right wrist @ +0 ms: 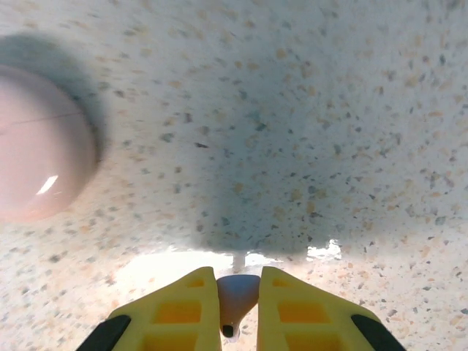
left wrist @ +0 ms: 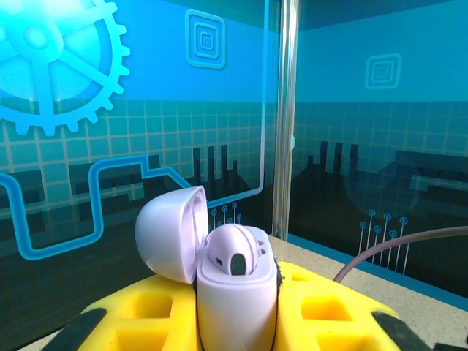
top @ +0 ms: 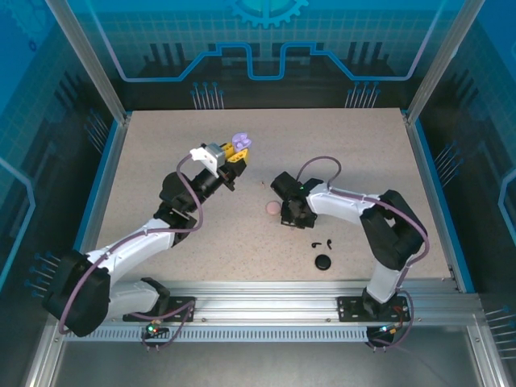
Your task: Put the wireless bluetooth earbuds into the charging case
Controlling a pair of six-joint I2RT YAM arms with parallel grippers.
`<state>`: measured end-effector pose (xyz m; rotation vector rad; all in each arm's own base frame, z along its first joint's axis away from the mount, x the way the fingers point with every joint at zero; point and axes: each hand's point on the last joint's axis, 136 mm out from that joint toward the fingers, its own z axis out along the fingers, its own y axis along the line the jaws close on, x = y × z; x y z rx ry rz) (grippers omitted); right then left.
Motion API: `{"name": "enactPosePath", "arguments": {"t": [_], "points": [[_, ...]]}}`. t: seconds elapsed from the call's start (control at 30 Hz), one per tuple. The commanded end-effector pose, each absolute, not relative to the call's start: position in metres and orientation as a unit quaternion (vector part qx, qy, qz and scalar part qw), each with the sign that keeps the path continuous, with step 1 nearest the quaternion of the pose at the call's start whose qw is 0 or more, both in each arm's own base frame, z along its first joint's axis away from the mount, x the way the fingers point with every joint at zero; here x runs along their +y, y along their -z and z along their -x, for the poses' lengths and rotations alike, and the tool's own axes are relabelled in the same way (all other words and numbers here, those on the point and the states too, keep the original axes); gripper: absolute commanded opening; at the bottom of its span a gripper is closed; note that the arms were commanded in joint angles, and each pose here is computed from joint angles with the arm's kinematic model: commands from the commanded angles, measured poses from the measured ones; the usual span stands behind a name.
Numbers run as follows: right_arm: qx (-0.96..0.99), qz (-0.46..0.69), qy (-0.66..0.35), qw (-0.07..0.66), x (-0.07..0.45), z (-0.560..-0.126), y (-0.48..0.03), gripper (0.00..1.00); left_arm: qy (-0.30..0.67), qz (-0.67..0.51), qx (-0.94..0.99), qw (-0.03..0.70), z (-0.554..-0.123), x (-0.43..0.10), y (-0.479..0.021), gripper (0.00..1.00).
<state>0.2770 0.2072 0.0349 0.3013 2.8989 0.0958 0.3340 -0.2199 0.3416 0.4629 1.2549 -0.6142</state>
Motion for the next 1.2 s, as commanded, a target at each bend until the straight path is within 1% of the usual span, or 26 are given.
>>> {"name": "enactPosePath", "arguments": {"t": [0.0, 0.13, 0.23, 0.6, 0.73, 0.9, 1.03, 1.17], "points": [[0.979, -0.065, -0.054, 0.185, 0.212, -0.288, -0.066, 0.14, 0.297, -0.212, 0.548, 0.753, -0.323, -0.220, -0.363, 0.00], [0.963, -0.038, -0.089, 0.252, 0.215, -0.297, -0.110, 0.14, 0.300, -0.221, 0.544, 0.752, -0.319, -0.221, -0.365, 0.00], [0.943, -0.012, -0.121, 0.309, 0.218, -0.304, -0.156, 0.15, 0.301, -0.229, 0.542, 0.750, -0.315, -0.222, -0.368, 0.00], [0.835, 0.089, -0.235, 0.489, 0.230, -0.316, -0.354, 0.16, 0.321, -0.268, 0.532, 0.736, -0.304, -0.234, -0.370, 0.00], [0.794, 0.119, -0.269, 0.532, 0.239, -0.314, -0.411, 0.16, 0.328, -0.276, 0.529, 0.732, -0.304, -0.239, -0.371, 0.00], [0.755, 0.153, -0.310, 0.557, 0.256, -0.312, -0.451, 0.17, 0.337, -0.297, 0.525, 0.723, -0.304, -0.252, -0.372, 0.00], [0.736, 0.183, -0.338, 0.558, 0.272, -0.310, -0.461, 0.17, 0.338, -0.308, 0.520, 0.722, -0.304, -0.260, -0.375, 0.00], [0.725, 0.208, -0.357, 0.551, 0.285, -0.306, -0.457, 0.16, 0.338, -0.313, 0.515, 0.723, -0.306, -0.265, -0.378, 0.00]]}}
